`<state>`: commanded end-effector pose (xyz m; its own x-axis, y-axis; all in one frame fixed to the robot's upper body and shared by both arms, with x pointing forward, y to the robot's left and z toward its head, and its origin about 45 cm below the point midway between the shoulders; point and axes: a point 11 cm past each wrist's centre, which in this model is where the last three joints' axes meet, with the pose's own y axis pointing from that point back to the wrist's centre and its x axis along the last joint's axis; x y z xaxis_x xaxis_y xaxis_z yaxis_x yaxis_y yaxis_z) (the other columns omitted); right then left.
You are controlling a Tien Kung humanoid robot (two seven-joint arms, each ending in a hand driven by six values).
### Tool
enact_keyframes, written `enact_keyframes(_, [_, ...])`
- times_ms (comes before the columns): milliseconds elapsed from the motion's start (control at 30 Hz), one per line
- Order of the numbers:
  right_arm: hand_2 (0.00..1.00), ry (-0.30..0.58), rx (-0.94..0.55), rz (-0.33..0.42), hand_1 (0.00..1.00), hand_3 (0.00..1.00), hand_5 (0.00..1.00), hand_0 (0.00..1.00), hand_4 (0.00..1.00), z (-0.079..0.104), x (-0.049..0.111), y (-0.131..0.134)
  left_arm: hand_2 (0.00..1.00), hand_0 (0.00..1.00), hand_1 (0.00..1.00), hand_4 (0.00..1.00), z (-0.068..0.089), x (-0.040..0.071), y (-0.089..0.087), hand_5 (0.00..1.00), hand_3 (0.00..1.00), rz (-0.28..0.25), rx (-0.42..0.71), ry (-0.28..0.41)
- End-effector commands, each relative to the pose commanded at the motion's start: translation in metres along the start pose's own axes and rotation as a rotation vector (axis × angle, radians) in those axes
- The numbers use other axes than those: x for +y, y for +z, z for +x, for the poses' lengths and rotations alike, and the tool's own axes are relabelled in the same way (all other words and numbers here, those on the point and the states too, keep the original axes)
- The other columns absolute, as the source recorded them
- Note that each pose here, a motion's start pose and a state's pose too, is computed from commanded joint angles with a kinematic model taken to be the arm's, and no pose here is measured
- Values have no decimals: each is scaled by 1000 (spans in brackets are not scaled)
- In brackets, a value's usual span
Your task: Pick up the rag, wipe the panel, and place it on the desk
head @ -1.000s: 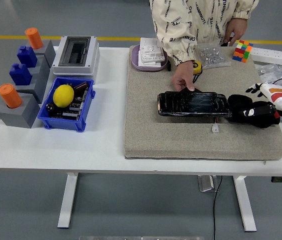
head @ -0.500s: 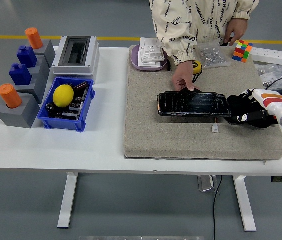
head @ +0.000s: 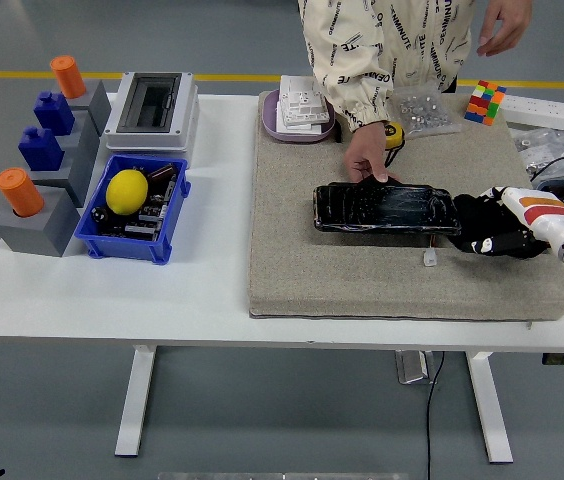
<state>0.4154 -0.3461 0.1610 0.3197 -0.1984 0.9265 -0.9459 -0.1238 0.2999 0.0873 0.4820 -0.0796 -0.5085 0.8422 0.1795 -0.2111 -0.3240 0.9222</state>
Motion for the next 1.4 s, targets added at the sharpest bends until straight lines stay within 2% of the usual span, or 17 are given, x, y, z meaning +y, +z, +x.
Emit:
enact_keyframes(267, [744,6,-15,10,677,753,518,706,998,-8,1,-4,767,726,716,692,-3,0,1,579,625,-2,3,-4])
enact_keyframes(733, [736,61,-14,6,668,747,508,697,998,12,1,1,767,725,716,693,-6,0,2,582,625,-4,3,-12])
enact_keyframes(1067, [736,54,-10,-13,668,745,499,700,998,7,5,11,767,725,716,693,-11,-1,0,583,625,5,1,-19])
enact_keyframes(1400, [731,124,2,-33,665,743,469,702,998,37,-9,13,767,725,717,693,-12,-1,1,582,625,3,0,-20])
